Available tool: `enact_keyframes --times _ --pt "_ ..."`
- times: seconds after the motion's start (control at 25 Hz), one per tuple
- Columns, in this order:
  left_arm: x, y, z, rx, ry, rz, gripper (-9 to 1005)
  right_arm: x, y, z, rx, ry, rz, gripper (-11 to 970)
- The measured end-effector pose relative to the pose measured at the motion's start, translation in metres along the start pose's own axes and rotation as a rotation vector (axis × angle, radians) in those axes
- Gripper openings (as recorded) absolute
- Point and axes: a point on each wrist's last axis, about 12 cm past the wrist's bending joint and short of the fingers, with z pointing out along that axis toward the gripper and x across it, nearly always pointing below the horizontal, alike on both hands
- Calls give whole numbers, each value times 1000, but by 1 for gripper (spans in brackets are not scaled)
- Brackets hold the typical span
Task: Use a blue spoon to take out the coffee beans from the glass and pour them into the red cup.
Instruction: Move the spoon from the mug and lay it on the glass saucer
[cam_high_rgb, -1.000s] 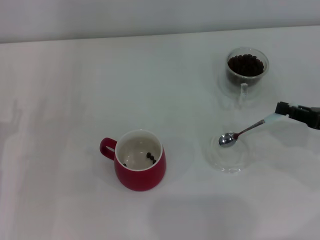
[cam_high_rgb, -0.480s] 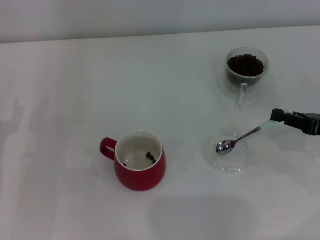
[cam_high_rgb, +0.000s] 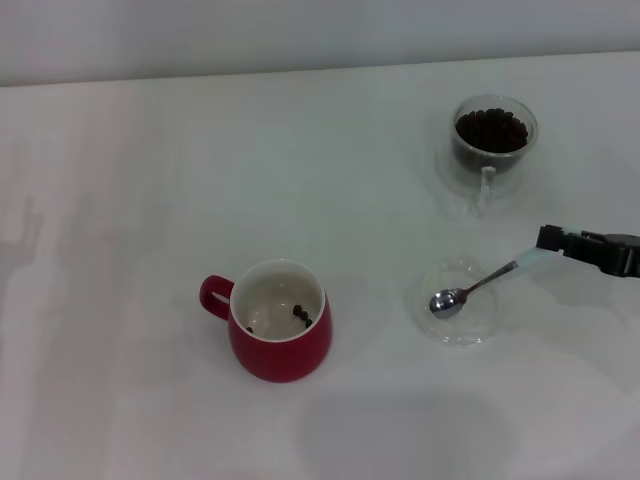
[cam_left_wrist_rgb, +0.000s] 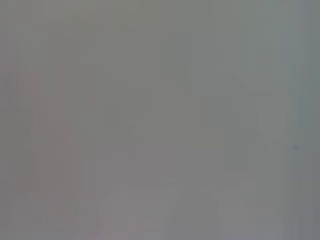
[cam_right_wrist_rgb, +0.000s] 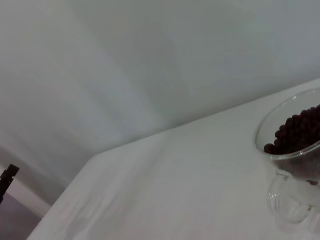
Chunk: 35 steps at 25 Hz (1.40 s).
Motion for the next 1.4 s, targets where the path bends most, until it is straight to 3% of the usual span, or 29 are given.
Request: enact_keyframes --times 1.4 --pt "0 0 1 1 1 -2 774 6 -5 6 39 78 25 160"
